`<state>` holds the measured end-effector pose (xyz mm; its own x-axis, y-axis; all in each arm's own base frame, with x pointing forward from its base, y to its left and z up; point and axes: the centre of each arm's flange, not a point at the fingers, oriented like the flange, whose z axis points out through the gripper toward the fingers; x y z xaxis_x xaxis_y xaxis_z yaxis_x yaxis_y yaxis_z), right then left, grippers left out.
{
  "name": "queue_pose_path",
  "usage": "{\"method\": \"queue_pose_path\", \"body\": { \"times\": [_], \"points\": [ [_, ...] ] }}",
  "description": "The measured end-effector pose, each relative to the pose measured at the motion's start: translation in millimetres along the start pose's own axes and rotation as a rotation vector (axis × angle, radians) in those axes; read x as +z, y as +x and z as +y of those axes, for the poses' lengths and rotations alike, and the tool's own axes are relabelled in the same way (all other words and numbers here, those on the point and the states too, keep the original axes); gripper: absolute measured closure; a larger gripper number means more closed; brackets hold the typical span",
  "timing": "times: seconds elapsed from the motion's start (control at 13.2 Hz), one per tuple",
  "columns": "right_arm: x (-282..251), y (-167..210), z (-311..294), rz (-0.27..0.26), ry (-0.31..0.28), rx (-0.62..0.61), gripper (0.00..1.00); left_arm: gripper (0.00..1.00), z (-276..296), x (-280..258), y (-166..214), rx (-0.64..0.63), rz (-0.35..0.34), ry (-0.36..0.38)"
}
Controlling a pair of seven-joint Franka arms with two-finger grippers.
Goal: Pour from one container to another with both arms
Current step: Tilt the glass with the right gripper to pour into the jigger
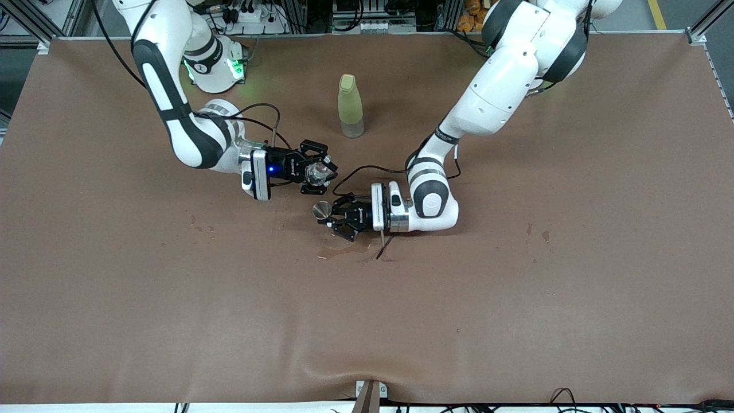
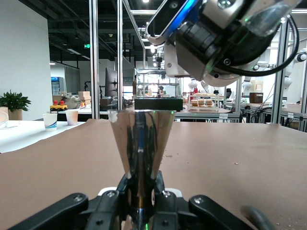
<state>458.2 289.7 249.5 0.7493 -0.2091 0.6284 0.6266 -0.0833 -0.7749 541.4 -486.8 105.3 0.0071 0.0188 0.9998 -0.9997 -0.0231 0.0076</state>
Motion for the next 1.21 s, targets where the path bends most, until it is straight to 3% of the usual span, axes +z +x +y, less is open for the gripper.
{"method": "queue_pose_path", "body": {
  "times": [0.61, 1.21],
  "points": [
    [2.5, -6.3, -1.9, -0.009, 0.004, 0.182, 0.83, 0.79, 6.4, -0.9, -6.0, -0.001, -0.003, -0.006],
    [7.1, -12.7, -4.9, -0.021, 0.011, 0.246, 0.83, 0.79, 8.3, -1.9, 3.3, -0.007, 0.016, -0.011]
  ]
}}
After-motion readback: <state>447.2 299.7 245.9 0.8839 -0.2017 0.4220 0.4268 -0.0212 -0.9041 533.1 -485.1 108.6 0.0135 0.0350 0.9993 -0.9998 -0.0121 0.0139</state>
